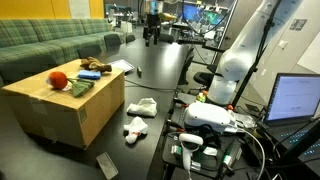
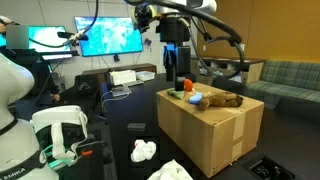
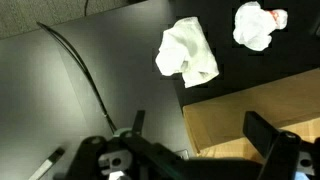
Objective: Put the moose doll on the table, then the white towel on the box, then blue sponge on the table, the white plastic on the box, the turnip plushie on the table, finally, the duster on the box
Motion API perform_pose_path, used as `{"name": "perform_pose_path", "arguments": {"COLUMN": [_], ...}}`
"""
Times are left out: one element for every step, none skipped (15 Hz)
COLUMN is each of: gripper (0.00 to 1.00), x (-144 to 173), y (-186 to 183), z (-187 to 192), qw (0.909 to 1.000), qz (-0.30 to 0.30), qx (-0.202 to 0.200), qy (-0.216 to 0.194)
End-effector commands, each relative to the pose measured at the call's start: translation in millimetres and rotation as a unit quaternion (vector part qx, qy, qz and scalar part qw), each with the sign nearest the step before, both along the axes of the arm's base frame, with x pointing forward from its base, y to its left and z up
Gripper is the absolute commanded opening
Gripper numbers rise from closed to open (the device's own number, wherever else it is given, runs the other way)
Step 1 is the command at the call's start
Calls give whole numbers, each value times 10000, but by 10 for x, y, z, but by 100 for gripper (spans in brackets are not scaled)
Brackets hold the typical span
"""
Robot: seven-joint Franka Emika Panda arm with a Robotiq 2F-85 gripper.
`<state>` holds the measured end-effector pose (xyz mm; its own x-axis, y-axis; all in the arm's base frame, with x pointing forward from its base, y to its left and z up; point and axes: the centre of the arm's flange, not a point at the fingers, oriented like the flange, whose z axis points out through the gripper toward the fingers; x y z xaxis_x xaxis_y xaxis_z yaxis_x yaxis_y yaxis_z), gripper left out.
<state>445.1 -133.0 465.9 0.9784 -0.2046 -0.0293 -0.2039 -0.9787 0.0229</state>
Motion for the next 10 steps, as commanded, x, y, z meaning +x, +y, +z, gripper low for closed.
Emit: {"name": "perform_pose_path", "arguments": {"gripper": [100,100,100,100,100,100,100,100,100,100], "x": [5,12,12,14,16,27,35,38,48,55], "y": [-2,-5,-5,-6,-1,-2,2,0,-3,-4], "z": [15,39,55,45,18,13,2,-3,2,1], "qw": [10000,10000,10000,10000,9999,9998,9998,9995,9991,9988], "qz": [0,-1,-2,29,89,156,196,294,399,473], "qx": [-4,-11,-14,-38,-37,-48,-52,-45,-14,-10], "qy": [-16,-41,-58,-57,-53,-74,-88,-99,-113,-146]}}
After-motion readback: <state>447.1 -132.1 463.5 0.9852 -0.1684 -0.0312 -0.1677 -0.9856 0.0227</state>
